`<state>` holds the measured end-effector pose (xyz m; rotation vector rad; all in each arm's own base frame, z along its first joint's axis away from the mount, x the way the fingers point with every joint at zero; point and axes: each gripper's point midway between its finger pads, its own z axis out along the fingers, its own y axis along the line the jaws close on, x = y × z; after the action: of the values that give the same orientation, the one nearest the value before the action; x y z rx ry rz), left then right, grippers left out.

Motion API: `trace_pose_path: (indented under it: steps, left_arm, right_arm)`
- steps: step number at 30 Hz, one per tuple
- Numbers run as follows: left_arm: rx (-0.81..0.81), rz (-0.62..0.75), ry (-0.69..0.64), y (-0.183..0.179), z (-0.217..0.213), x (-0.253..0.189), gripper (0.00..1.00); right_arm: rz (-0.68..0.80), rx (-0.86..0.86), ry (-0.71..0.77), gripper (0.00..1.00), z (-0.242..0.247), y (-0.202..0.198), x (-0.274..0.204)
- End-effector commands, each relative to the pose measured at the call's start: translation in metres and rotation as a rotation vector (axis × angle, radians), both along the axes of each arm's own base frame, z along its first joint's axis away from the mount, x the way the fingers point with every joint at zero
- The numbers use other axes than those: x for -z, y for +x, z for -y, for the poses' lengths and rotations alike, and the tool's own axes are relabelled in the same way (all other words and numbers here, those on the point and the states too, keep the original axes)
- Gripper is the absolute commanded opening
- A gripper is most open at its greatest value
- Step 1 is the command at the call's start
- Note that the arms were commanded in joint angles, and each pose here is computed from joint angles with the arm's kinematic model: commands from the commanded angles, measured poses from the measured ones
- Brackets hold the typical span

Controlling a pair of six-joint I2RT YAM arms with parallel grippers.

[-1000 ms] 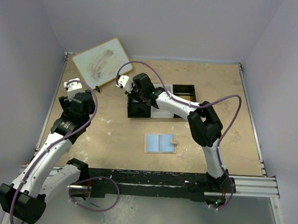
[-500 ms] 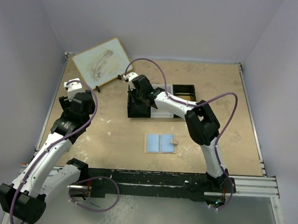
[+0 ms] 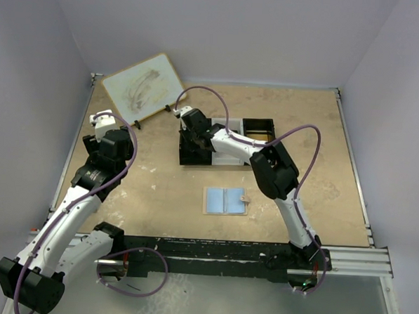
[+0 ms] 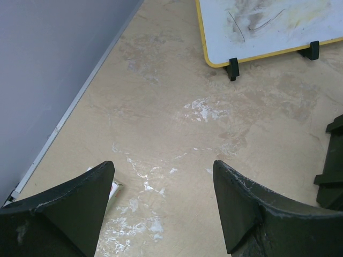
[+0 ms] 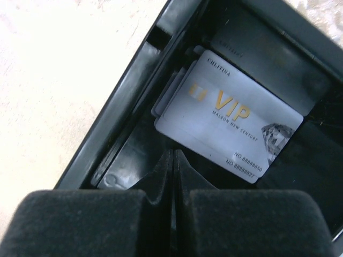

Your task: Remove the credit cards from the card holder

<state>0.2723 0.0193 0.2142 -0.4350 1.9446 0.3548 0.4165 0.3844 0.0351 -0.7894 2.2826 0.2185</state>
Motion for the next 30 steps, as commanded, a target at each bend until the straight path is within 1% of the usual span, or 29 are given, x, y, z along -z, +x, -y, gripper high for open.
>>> trace_pose_path:
  steps: [1, 10, 14, 16, 18, 21, 22, 23, 24, 25, 28, 29, 30]
  left_arm:
    - [-0.008, 0.016, 0.009, 0.001, -0.003, -0.005, 0.72]
    - [-0.004, 0.010, 0.012, 0.002, -0.002, -0.004, 0.72]
    - [-0.004, 0.011, 0.010, 0.002, -0.002, -0.004, 0.72]
    - [-0.003, 0.010, 0.010, 0.002, -0.002, -0.004, 0.72]
    - [-0.002, 0.010, 0.010, 0.002, -0.002, -0.004, 0.72]
    - [-0.005, 0.013, 0.009, 0.001, -0.002, -0.005, 0.72]
    - [-0.004, 0.015, 0.009, 0.001, -0.002, -0.005, 0.72]
    - [-0.005, 0.015, 0.009, 0.001, -0.002, -0.005, 0.72]
    - [-0.003, 0.017, 0.007, 0.001, -0.002, -0.006, 0.72]
    - [-0.003, 0.017, 0.007, 0.001, -0.002, -0.006, 0.72]
    - [-0.002, 0.020, 0.005, 0.001, -0.002, -0.006, 0.72]
    - [-0.001, 0.022, 0.004, 0.001, -0.002, -0.007, 0.72]
    - [0.001, 0.022, 0.004, 0.001, -0.002, -0.007, 0.72]
  right_arm:
    - [0.053, 0.069, 0.011, 0.00, -0.005, 0.019, -0.010]
    - [0.090, 0.150, -0.007, 0.00, 0.001, 0.031, -0.007]
    - [0.095, 0.125, 0.045, 0.00, -0.006, 0.028, -0.026]
    - [0.111, 0.097, 0.090, 0.01, -0.011, 0.024, -0.052]
    - [0.135, 0.066, 0.141, 0.06, -0.014, 0.018, -0.085]
    - [0.198, 0.044, 0.229, 0.19, -0.008, 0.005, -0.139]
    - [0.232, 0.043, 0.266, 0.27, -0.005, 0.002, -0.162]
    - [0.241, 0.053, 0.282, 0.39, 0.003, -0.005, -0.171]
    - [0.246, 0.077, 0.319, 0.55, 0.009, -0.011, -0.188]
    - [0.187, 0.078, 0.357, 0.59, 0.012, -0.026, -0.186]
    - [0.116, 0.107, 0.399, 0.65, 0.034, -0.057, -0.186]
    - [0.133, 0.152, 0.420, 0.66, 0.048, -0.064, -0.194]
    - [0.142, 0.164, 0.427, 0.67, 0.058, -0.072, -0.191]
